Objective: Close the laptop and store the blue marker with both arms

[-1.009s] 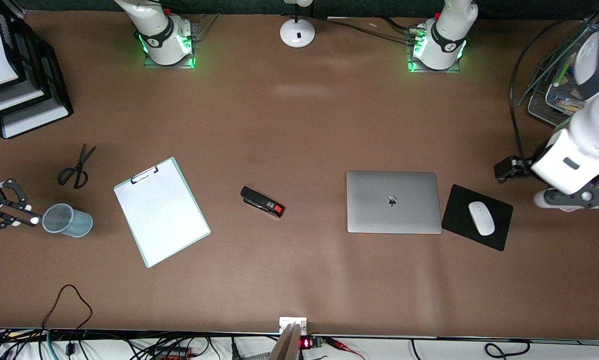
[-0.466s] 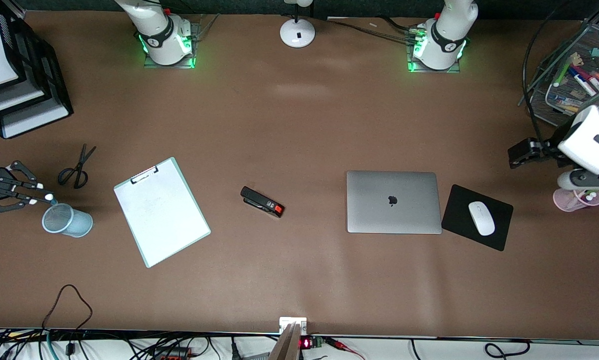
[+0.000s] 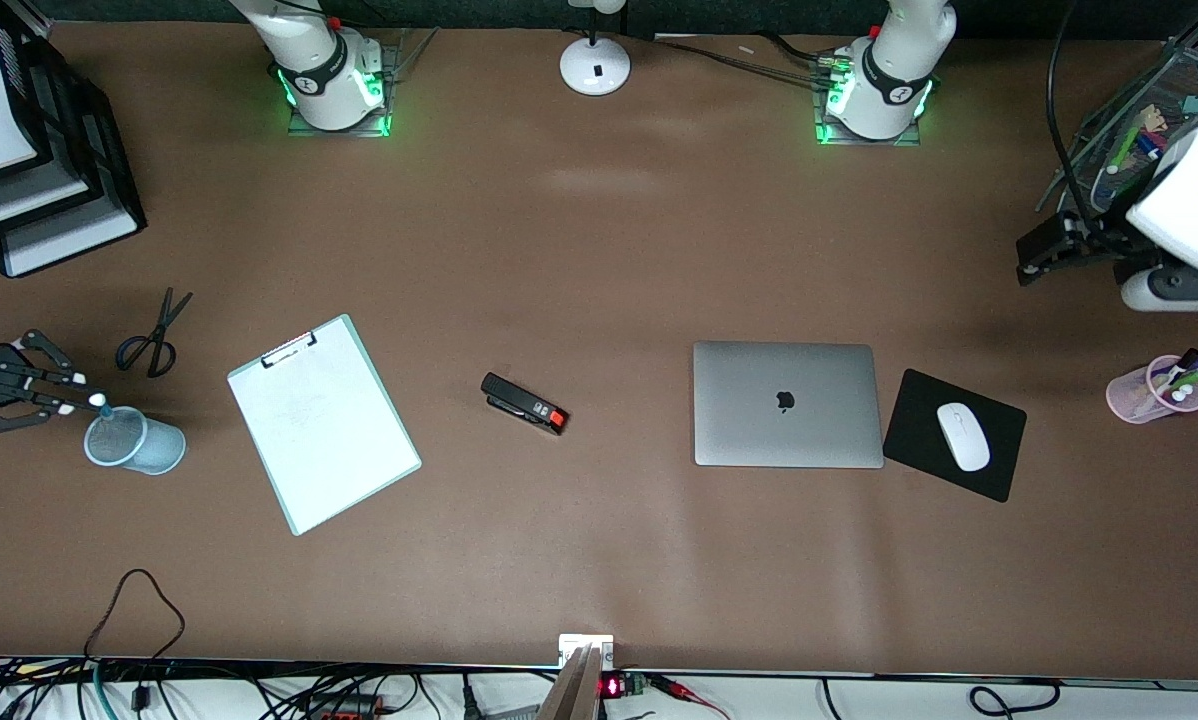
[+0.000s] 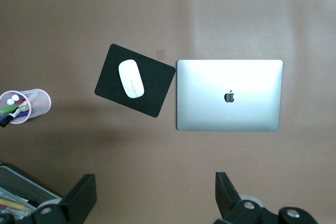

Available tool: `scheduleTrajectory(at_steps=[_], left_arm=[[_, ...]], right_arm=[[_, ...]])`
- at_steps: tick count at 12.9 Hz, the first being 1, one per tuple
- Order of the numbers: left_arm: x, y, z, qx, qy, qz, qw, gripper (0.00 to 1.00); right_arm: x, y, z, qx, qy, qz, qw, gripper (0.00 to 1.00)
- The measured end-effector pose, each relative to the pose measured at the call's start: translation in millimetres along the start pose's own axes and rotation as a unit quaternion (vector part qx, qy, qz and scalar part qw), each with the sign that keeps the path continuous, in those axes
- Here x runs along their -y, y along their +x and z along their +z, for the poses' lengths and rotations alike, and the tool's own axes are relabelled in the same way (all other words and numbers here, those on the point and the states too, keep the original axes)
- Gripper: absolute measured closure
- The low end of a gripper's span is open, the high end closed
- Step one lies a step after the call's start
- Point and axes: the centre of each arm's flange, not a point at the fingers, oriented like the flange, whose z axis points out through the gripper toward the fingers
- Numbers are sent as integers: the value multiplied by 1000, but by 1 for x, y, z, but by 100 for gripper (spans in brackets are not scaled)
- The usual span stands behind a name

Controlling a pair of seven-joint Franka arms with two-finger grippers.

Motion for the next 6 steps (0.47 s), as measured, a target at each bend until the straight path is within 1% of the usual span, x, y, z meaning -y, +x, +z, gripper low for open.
scheduleTrajectory(at_steps=[1,3,6], left_arm=[[1,-5,-2,0,0,5,1000,0],[2,-12,-5,1,-10,18,1000,0],[15,-16,-6,1,-11,40,999,0]], right_arm=[[-2,-7,5,0,2,-2,1000,81],[-5,-17,10,2,2,-1,1000,81],[-6,-26,12,6,-3,4,1000,81]])
